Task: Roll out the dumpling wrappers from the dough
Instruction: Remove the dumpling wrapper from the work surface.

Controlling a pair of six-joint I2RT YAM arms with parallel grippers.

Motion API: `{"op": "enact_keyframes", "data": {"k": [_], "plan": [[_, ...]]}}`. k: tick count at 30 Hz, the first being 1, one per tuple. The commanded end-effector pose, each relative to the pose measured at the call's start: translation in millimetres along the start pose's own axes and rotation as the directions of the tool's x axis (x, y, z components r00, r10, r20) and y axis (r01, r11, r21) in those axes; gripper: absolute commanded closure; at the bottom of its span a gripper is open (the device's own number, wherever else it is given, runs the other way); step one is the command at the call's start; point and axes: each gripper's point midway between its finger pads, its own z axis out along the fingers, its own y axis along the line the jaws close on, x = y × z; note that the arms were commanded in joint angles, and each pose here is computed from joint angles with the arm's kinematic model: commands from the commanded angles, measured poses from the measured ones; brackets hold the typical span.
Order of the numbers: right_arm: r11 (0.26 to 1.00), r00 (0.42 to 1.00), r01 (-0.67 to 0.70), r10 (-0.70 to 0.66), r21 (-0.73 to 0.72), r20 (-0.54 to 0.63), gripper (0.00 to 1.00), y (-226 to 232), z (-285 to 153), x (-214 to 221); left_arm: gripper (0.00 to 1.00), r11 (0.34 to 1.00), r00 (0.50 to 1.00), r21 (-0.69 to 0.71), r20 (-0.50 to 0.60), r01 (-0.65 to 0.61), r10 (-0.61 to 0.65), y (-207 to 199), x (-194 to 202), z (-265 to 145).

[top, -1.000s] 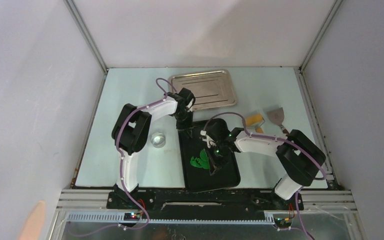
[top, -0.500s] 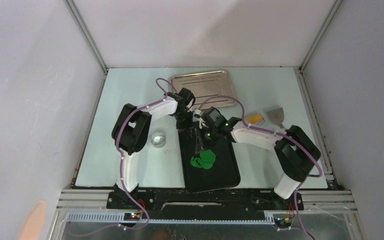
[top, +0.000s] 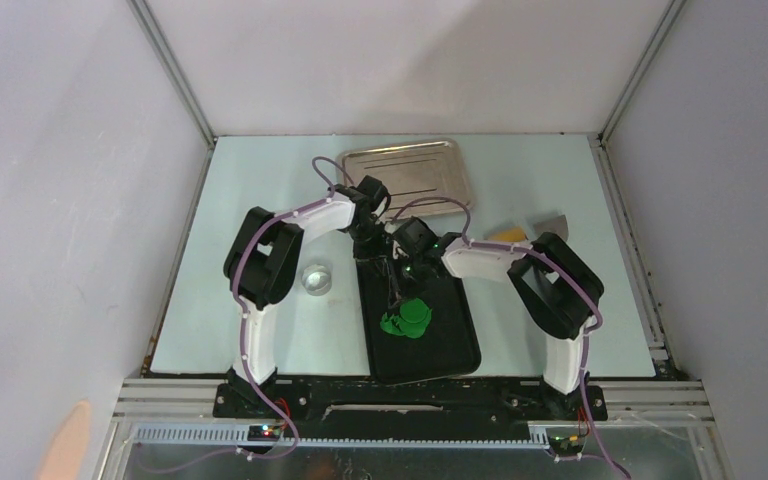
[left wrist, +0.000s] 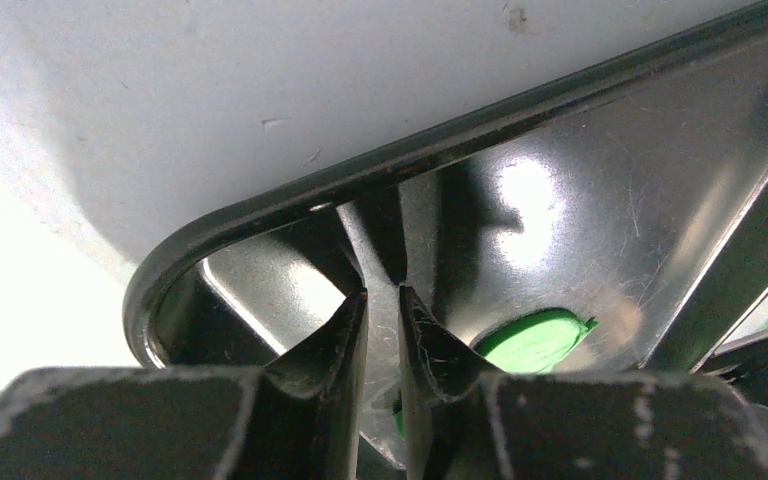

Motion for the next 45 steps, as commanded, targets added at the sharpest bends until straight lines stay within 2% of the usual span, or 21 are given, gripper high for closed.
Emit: {"op": "enact_keyframes", "data": {"k": [1, 28, 37, 40, 45], "plan": [[0.998, 0.998, 0.056, -0.056, 0.019, -0.005, 1.0, 6.1, 0.5, -1.0, 0.78, 0.999, 1.0, -0.04, -0.016, -0.015, 0.014, 12.6, -0.7, 16.7], [0.973, 0.96, 0.215, -0.196, 0.08, -0.202, 1.0, -9.0, -25.8, 90.6, 0.78, 0.999, 1.0, -0.051, -0.017, -0.017, 0.017, 14.6, -1.3, 15.5], [0.963, 0.93, 0.252, -0.214, 0.093, -0.298, 1.0, -24.1, -49.9, 138.0, 0.78, 0.998, 1.0, -0.054, -0.018, -0.017, 0.016, 14.9, -2.1, 16.5], [0.961, 0.933, 0.256, -0.217, 0.103, -0.287, 1.0, -25.3, -62.0, 141.3, 0.78, 0.998, 1.0, -0.053, -0.017, -0.018, 0.017, 14.5, -2.7, 15.8], [0.966, 0.961, 0.251, -0.24, 0.07, -0.137, 1.0, 0.9, -75.0, 106.5, 0.78, 0.998, 1.0, -0.055, -0.011, -0.019, 0.019, 14.4, -2.9, 13.2]]}}
